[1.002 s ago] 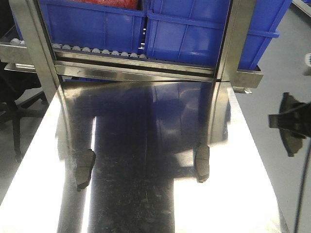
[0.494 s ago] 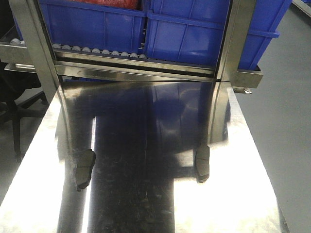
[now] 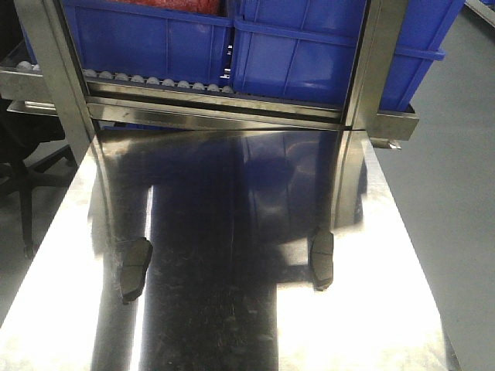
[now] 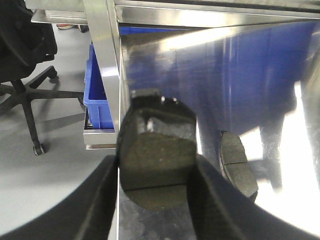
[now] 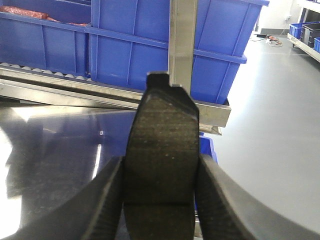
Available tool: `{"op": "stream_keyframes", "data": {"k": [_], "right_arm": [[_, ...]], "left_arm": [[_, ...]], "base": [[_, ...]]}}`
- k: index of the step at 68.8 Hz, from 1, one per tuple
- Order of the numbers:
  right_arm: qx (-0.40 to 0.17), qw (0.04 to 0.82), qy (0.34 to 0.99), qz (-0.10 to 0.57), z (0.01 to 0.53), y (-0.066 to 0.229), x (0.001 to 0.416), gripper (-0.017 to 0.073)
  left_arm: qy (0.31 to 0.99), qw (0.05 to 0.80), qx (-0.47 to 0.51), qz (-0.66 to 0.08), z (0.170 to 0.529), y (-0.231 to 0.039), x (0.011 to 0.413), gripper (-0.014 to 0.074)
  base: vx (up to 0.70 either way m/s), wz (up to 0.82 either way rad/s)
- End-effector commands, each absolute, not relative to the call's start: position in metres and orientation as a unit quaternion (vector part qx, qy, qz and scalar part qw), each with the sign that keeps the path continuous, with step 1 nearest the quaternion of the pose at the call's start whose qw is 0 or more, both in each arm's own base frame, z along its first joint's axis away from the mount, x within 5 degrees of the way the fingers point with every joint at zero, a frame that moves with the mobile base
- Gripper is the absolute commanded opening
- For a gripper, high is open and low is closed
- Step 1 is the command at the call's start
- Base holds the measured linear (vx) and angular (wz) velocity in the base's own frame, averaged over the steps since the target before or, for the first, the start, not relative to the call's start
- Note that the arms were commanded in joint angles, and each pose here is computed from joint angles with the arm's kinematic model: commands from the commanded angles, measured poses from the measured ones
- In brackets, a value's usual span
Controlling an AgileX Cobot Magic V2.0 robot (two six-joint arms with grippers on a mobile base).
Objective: Move and align brake pads A on conveyor
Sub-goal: 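Turn the base away from the steel table holding both pads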
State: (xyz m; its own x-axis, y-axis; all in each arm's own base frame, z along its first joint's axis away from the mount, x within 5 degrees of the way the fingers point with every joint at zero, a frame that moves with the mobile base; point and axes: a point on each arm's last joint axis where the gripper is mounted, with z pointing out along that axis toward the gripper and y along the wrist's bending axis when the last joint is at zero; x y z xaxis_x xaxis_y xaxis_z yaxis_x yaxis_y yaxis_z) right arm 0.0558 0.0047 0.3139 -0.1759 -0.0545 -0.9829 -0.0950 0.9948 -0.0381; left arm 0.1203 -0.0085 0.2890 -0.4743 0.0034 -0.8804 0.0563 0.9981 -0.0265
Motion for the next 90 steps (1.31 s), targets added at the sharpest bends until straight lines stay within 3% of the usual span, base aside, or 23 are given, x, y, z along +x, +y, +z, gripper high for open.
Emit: {"op": "stream_keyframes", "data": {"k": [1, 63, 90], "right_arm": [[-0.052, 0.681, 0.73, 0.009, 0.3302, 0.0044, 0.0561, -0.0006], [-0.052, 0.681, 0.73, 0.009, 0.3301, 0.0044, 0.0561, -0.0006], [-0.052, 0.681, 0.73, 0.009, 0.3304, 0.0044, 0.056, -0.0006]], "left_arm": [[0.824, 0.566, 0.011, -0.036, 0.3073, -0.0094, 0.1238, -0.0006], [0.824, 0.566, 0.011, -0.036, 0.3073, -0.0094, 0.1238, -0.0006], [0.824, 0.565, 0.011, -0.036, 0.3072, -0.0095, 0.124, -0.0006]], "base": [[0.0, 0.0], [0.0, 0.02], [-0.12, 0.65]]}}
